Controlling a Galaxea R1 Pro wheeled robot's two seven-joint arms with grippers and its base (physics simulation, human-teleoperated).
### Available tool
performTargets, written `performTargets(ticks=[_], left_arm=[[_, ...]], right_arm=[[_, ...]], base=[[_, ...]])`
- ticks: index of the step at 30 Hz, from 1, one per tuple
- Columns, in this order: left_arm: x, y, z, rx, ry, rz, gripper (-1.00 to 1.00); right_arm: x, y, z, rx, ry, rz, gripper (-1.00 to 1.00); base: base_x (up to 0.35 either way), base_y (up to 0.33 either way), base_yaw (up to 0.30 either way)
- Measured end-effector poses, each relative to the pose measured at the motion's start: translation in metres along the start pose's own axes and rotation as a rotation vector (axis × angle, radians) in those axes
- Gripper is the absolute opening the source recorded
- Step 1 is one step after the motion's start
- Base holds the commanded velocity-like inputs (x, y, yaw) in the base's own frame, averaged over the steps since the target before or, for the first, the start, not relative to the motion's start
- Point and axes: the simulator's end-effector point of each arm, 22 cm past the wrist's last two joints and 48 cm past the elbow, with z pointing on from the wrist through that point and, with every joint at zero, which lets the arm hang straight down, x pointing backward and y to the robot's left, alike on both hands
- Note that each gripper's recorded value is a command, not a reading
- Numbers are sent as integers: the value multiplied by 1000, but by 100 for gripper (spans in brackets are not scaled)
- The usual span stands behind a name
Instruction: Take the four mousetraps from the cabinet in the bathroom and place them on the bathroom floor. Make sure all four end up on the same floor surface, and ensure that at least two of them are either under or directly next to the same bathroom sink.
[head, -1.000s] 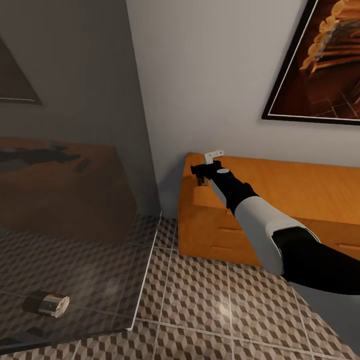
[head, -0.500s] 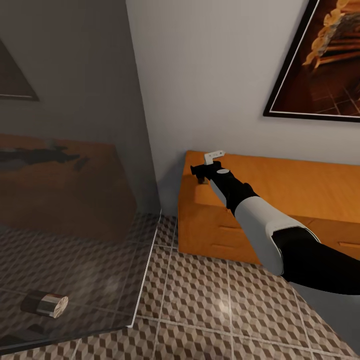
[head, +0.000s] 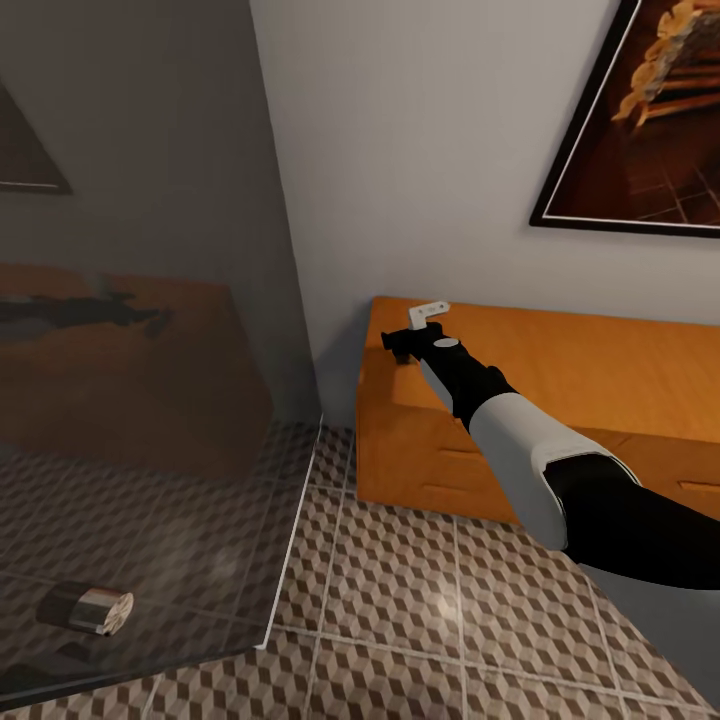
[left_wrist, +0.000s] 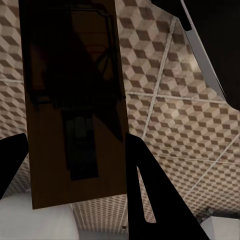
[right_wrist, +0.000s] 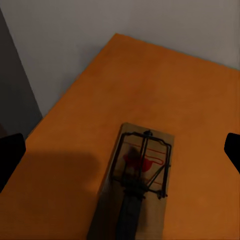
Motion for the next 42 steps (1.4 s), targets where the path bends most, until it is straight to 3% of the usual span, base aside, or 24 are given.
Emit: performTargets(ticks=[18,42], left_arm=[[7,-1,0,1,18,2,-100],[9,-3,0,5,22,2,-100]], right_arm=[[34,-33,7,38,53,1,100],[46,-14,9,13,80,16,100]], base=[[0,0,0],[0,0,0]])
